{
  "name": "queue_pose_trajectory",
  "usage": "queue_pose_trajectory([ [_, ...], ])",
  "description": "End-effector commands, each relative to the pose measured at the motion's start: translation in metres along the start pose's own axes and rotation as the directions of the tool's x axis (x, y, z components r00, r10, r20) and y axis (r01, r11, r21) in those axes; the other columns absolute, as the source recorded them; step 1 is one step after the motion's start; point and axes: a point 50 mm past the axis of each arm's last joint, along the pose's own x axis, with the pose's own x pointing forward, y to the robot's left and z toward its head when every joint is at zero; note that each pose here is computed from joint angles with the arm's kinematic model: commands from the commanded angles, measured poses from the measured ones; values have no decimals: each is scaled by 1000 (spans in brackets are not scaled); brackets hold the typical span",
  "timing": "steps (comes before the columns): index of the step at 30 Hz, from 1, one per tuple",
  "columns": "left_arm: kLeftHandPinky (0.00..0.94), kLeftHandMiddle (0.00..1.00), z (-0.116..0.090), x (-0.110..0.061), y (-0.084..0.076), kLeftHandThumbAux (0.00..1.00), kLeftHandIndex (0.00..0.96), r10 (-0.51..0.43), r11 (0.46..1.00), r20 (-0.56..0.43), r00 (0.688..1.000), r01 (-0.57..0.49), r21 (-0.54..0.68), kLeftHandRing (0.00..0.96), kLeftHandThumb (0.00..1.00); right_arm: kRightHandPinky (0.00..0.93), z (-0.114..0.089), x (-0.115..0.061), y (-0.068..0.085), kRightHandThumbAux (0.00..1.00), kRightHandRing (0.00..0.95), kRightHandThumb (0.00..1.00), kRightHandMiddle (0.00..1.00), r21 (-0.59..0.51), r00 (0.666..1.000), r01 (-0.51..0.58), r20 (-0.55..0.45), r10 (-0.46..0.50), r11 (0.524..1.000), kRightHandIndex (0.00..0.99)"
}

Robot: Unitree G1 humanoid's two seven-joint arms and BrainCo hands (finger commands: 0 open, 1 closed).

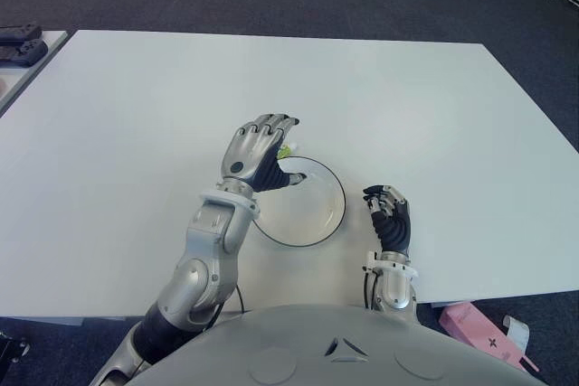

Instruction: Put the toothpaste on the table into the plate.

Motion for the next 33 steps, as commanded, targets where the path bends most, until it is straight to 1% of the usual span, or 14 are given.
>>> queue_pose_trajectory([
  [1, 250, 198, -3, 0, -5, 718, 154, 8, 1000, 11, 1000, -8, -23, 193, 51, 433, -4, 0, 1, 730, 453, 703, 463, 6, 1000, -1, -24, 1, 1000, 425],
  [3, 253, 202, -7, 1, -8, 721, 148, 4, 1000, 6, 1000, -4, -20, 198, 50, 434, -4, 0, 1, 730, 454, 703, 464, 4, 1000, 0, -25, 0, 1000, 425],
  [4, 257, 199, -10, 2, -9, 728, 126, 0, 1000, 1, 1000, 0, -17, 202, 52, 439, -4, 0, 1, 730, 455, 703, 464, 3, 1000, 0, -25, 0, 1000, 425],
  [7, 257, 194, -24, 9, -16, 742, 95, -10, 1000, -28, 1000, 9, -6, 205, 61, 444, -3, 0, 1, 730, 456, 702, 465, 0, 1000, 1, -24, -1, 1000, 424],
  [9, 238, 186, -30, 11, -20, 752, 81, -14, 1000, -45, 999, 14, -5, 198, 77, 445, -4, -1, 1, 730, 457, 702, 466, -2, 1000, 2, -24, -2, 1000, 424],
  [13, 213, 157, -35, 13, -24, 751, 55, -25, 1000, -76, 997, 25, 4, 168, 152, 445, -4, -1, 0, 730, 458, 702, 466, -3, 1000, 4, -26, -4, 1000, 424],
  [14, 211, 151, -40, 14, -28, 745, 51, -41, 999, -89, 995, 43, 26, 162, 180, 444, -4, -1, 0, 730, 457, 702, 466, -5, 1000, 6, -28, -6, 1000, 424],
  [15, 219, 146, -44, 15, -31, 729, 49, -51, 998, -97, 994, 56, 43, 158, 231, 444, -4, -1, 0, 730, 457, 702, 466, -5, 1000, 7, -28, -7, 1000, 424],
  [17, 227, 142, -52, 15, -35, 715, 47, -65, 995, -106, 992, 73, 72, 154, 277, 444, -4, -2, -1, 731, 457, 702, 465, -6, 1000, 9, -29, -9, 1000, 423],
  [20, 264, 152, -61, 13, -39, 683, 52, -71, 991, -105, 992, 82, 104, 173, 346, 443, -4, -2, -1, 731, 455, 702, 463, -6, 1000, 10, -29, -10, 1000, 423],
  [23, 291, 169, -70, 13, -36, 641, 57, -73, 985, -87, 994, 85, 151, 199, 422, 435, -4, -2, -2, 731, 452, 702, 461, -5, 1000, 9, -26, -9, 1000, 423],
  [28, 291, 179, -85, 12, -26, 593, 58, -96, 977, -91, 991, 111, 184, 210, 496, 427, -5, -2, -2, 731, 448, 702, 459, -9, 999, 7, -33, -7, 1000, 423],
  [33, 230, 154, -98, 10, -15, 550, 37, -139, 965, -115, 984, 161, 209, 172, 522, 436, -5, -2, -2, 731, 448, 703, 458, -3, 999, 10, -31, -10, 1000, 423],
])
